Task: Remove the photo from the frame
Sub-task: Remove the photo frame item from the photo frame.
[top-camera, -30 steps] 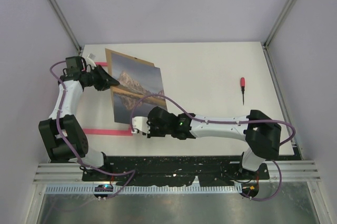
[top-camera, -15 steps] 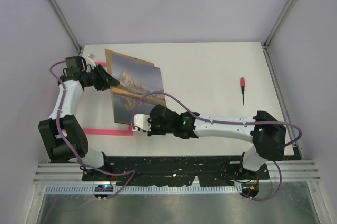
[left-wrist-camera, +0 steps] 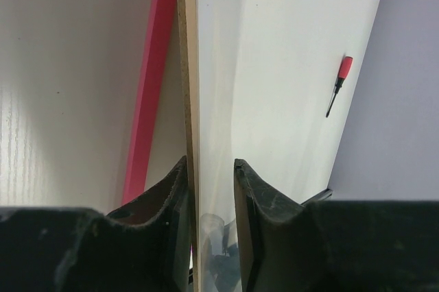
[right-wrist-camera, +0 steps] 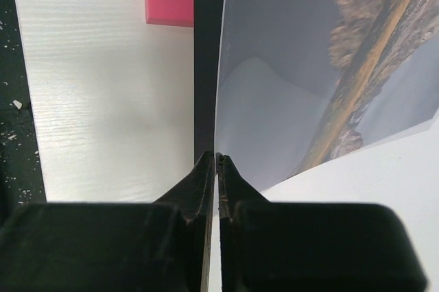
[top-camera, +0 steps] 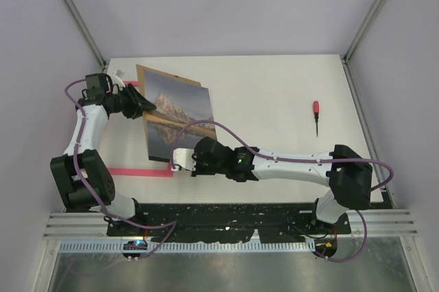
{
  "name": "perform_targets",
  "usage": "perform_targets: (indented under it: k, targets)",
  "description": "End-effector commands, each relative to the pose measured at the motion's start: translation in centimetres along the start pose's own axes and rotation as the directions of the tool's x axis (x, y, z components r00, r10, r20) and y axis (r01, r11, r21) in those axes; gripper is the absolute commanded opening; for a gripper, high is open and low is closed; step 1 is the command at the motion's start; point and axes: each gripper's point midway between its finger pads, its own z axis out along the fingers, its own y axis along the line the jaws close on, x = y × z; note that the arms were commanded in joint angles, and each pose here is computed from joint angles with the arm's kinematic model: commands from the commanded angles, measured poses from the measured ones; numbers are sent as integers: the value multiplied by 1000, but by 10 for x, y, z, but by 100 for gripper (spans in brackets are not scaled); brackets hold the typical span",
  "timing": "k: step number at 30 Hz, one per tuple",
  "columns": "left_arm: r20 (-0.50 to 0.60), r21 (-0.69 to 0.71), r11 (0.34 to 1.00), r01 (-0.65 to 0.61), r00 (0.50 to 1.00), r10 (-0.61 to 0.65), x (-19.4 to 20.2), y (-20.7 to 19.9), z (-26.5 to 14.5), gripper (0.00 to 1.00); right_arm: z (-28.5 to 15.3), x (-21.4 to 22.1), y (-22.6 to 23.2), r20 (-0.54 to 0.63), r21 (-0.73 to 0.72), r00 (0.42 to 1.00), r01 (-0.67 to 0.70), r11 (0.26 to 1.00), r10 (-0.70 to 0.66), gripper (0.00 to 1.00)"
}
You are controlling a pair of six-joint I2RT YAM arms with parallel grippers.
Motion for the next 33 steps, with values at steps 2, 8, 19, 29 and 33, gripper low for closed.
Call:
perform_targets:
  k: [2,8,19,29,33]
  targets:
    - [57,54,996,-73,996,70,-12,-17,-10,29,-2,-27,-14,74,56,997,17,998,-21,8]
    - [57,59,995,-75,996,72,-12,-18,-10,29,4,-27,-16,76,78,996,41,996,-47,8]
    - [58,64,995,-80,995,76,-13,-21,-12,29,12,-30,-9,61,142,980,181,973,-191,8]
    - [65,67,994,-88,994,84,-12,-24,-15,25,14,-34,0,62,163,959,263,951,-276,8]
    - [64,66,994,-87,994,83,-12,-24,-15,18,13,-31,0,61,170,957,270,948,-284,8]
